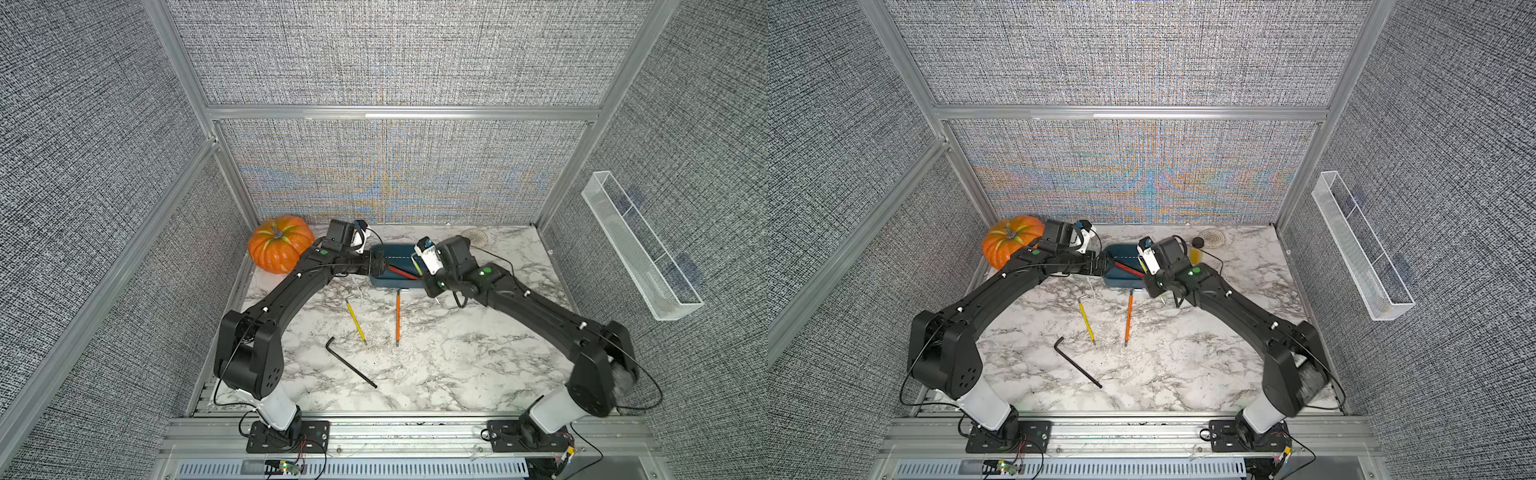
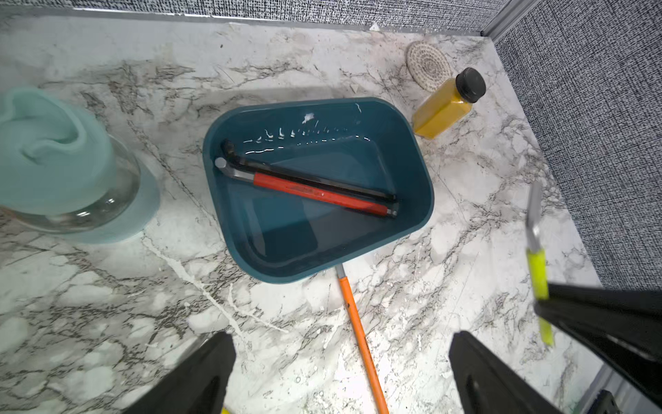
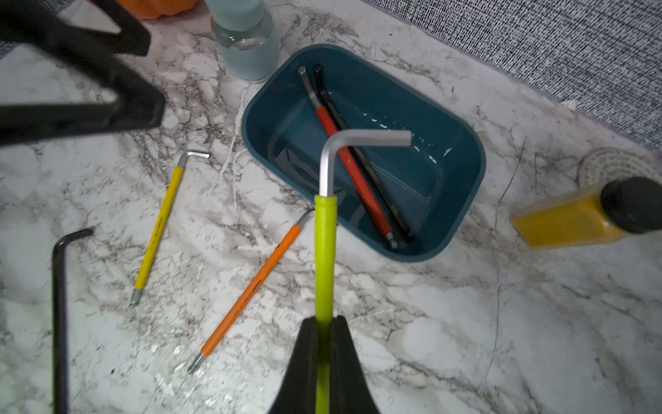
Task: Put the hex key on the desktop into the storage box
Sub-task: Pick up the Allen key from the center of the board, then place the Allen key in the storage box.
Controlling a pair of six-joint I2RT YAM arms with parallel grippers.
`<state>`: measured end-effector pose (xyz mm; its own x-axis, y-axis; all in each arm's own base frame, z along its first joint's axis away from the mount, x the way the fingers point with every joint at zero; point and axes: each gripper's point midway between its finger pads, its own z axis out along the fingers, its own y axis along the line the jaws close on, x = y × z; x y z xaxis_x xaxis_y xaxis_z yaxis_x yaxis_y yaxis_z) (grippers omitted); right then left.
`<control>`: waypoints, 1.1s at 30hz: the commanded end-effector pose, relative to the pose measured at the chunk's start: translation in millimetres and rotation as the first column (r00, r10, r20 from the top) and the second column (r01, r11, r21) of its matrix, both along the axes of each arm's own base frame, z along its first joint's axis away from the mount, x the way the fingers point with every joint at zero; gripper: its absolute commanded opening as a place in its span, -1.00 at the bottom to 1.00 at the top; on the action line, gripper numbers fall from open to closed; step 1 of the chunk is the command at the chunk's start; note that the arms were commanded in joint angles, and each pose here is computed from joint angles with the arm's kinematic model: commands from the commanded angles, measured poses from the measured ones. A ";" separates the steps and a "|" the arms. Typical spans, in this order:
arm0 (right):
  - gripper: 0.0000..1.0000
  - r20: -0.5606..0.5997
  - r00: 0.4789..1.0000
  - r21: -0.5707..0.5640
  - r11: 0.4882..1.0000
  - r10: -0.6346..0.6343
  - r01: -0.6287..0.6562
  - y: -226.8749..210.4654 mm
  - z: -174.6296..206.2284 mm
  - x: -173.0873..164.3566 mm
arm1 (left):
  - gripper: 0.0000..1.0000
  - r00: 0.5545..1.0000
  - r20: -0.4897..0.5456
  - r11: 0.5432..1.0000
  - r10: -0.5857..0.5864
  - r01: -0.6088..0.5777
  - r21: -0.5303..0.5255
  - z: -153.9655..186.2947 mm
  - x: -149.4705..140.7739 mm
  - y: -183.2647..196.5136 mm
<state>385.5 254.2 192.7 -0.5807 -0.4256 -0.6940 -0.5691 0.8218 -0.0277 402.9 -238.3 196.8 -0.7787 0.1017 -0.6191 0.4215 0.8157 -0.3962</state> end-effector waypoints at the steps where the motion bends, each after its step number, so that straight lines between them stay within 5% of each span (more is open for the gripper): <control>1: -1.00 -0.037 0.997 -0.070 0.995 0.071 -0.073 -0.7 -13.5 25.2 | 0.97 1.000 0.011 0.999 -0.011 0.011 -0.032 10.6 3.0 -5.7; 12: -1.00 0.056 0.986 -0.165 0.975 0.157 -0.146 29.0 -21.7 110.3 | 0.98 1.000 -0.016 0.999 -0.011 0.010 -0.035 -0.3 -6.7 -2.6; 33: -1.00 -0.050 0.971 -0.230 0.943 0.234 -0.239 56.9 -101.5 117.1 | 1.00 1.000 -0.001 0.999 0.012 -0.012 -0.045 -11.3 -13.2 3.9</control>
